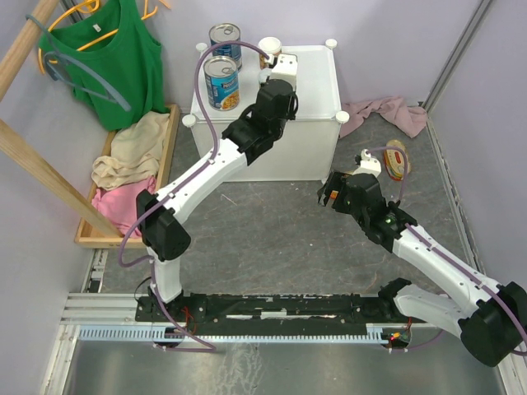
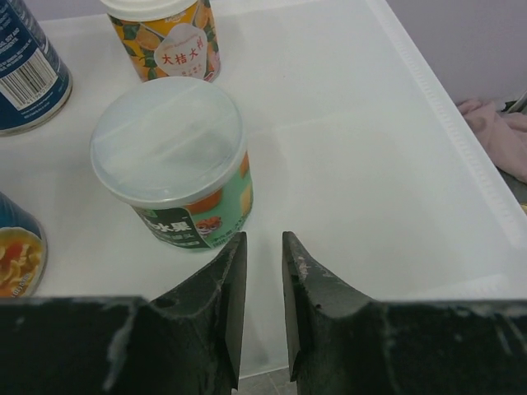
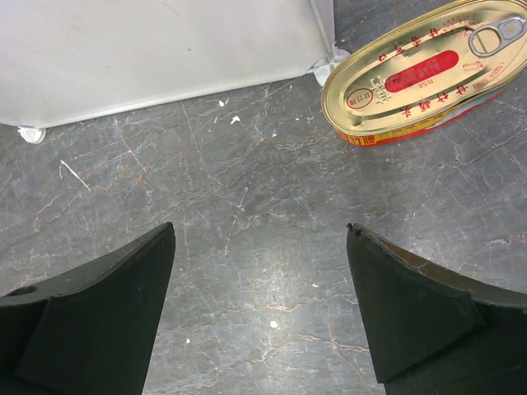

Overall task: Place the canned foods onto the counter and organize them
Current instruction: Place the canned food on the counter, then move the canned food to the center of the board.

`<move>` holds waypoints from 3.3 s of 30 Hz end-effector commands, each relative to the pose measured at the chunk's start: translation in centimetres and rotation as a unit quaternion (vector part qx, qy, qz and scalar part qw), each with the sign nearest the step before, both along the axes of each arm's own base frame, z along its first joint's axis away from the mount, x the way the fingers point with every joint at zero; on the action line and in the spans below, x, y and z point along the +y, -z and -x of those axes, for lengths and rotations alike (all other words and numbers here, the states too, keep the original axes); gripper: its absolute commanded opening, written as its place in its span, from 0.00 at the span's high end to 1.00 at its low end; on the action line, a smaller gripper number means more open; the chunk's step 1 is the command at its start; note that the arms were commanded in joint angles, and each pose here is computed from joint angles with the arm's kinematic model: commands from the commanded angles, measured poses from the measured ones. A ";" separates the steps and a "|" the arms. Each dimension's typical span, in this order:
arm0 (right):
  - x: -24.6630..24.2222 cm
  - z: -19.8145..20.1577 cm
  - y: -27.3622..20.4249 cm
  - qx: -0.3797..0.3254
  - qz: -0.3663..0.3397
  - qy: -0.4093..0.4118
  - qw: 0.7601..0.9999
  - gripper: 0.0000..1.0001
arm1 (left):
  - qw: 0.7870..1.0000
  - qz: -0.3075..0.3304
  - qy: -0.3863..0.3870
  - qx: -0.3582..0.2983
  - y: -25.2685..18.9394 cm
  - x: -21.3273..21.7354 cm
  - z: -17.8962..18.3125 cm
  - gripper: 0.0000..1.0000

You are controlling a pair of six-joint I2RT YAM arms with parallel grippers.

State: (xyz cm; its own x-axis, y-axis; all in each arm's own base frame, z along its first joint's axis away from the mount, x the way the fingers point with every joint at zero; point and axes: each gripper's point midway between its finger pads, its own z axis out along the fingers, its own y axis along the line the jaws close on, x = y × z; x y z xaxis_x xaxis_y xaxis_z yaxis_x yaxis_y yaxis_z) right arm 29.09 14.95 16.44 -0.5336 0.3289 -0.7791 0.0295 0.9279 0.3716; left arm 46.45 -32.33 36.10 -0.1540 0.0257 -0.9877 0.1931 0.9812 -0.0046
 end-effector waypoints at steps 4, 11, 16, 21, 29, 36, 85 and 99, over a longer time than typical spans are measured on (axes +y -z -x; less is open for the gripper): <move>-0.1 -0.4 -0.8 -0.015 -0.002 0.004 1.000 0.08 | 0.999 0.049 -0.001 -0.022 -2.9 1.0 -1.2 0.70; 0.0 -0.5 -0.6 -0.014 -0.001 0.004 1.000 0.08 | 0.998 0.051 -0.005 -0.022 -2.7 1.5 -2.0 0.70; 0.0 -0.6 -0.6 -0.013 -0.001 0.004 1.000 0.08 | 0.998 0.052 -0.008 -0.022 -2.7 1.8 -2.4 0.70; 0.1 -0.7 -0.6 -0.013 0.000 0.004 1.000 0.08 | 0.998 0.054 -0.013 -0.022 -2.7 2.1 -2.5 0.70; 0.0 -0.6 -0.7 -0.014 -0.001 0.004 1.000 0.08 | 0.998 0.058 -0.013 -0.021 -2.8 2.4 -2.7 0.70; -0.4 -0.5 -1.0 -0.013 0.008 0.010 1.000 0.08 | 0.996 0.086 0.029 -0.018 -3.8 1.4 -1.3 0.69; -11.0 -1.7 2.8 0.096 0.025 0.292 0.951 0.00 | 0.975 0.123 0.174 0.069 9.3 1.2 25.6 0.23; -11.6 -6.8 3.7 0.120 -0.031 0.308 0.943 0.00 | 0.968 0.127 0.198 0.085 13.3 1.2 26.7 0.22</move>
